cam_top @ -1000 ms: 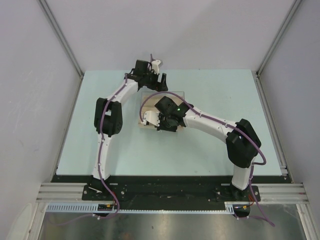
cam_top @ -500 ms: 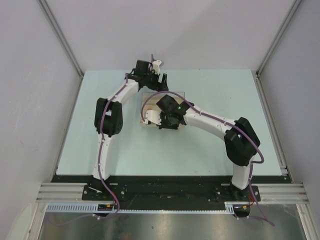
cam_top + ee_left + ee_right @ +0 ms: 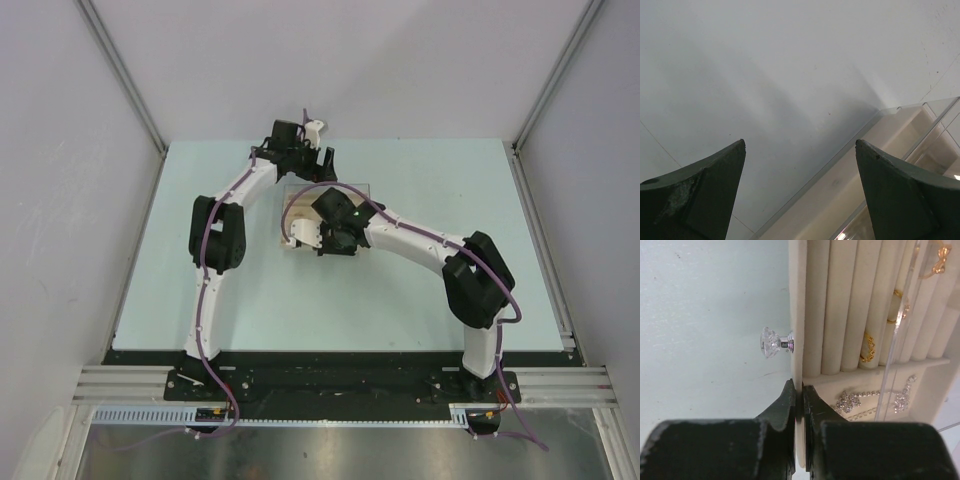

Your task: Organize the mixed jewelry

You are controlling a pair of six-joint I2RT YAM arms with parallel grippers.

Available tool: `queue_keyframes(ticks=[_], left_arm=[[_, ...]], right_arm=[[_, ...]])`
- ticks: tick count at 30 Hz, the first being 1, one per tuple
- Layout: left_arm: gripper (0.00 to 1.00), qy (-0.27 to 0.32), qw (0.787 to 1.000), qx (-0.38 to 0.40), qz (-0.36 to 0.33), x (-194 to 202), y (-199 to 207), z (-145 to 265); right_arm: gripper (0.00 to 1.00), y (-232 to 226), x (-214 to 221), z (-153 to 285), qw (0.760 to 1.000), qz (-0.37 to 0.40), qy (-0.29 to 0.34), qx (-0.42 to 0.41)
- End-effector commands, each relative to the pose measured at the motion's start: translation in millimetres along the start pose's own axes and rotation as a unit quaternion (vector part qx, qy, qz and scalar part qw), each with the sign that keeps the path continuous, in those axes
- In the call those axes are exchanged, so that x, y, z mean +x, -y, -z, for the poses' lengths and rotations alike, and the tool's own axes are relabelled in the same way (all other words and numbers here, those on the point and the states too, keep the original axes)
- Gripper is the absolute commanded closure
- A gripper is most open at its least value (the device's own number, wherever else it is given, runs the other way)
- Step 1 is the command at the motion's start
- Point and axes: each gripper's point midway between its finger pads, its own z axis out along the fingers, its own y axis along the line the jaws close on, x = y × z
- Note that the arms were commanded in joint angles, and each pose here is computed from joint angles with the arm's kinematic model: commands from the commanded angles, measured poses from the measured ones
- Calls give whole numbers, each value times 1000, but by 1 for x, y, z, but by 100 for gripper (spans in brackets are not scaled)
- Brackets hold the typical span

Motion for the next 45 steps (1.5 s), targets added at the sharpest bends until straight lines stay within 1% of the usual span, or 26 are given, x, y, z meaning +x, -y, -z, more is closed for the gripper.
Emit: queue_keyframes(ticks=[1, 3, 7, 15, 19, 23, 25, 34, 36, 40, 45], left_arm=[[5, -65, 998, 21, -10, 38, 17, -1], [5, -66, 998, 20, -10, 38, 17, -1], [5, -67, 997, 22, -9, 40, 18, -1], [5, -68, 997, 23, -9, 41, 19, -1], [5, -68, 997, 24, -10, 42, 20, -2], [5, -69, 997, 25, -10, 43, 20, -2], [5, -69, 997, 26, -10, 43, 21, -2], [5, -70, 997, 30, -9, 44, 24, -1], [5, -70, 997, 29, -9, 45, 23, -1], [5, -72, 997, 31, -8, 47, 24, -1], [5, -70, 997, 30, -9, 45, 24, -1]], right_arm=[[93, 55, -2, 12, 996, -4, -4, 92], [91, 58, -4, 13, 995, -5, -2, 97], [82, 61, -2, 13, 994, -7, -7, 105], [71, 68, -2, 16, 993, -12, -9, 120], [62, 70, -4, 19, 992, -17, -4, 126], [58, 73, -6, 20, 991, -20, -2, 135], [55, 75, -6, 19, 990, -22, -3, 140], [53, 88, -9, 22, 985, -31, 0, 172], [53, 87, -10, 24, 985, -30, 3, 170], [57, 78, -11, 25, 988, -30, 9, 149], [57, 67, -12, 30, 991, -32, 13, 130]])
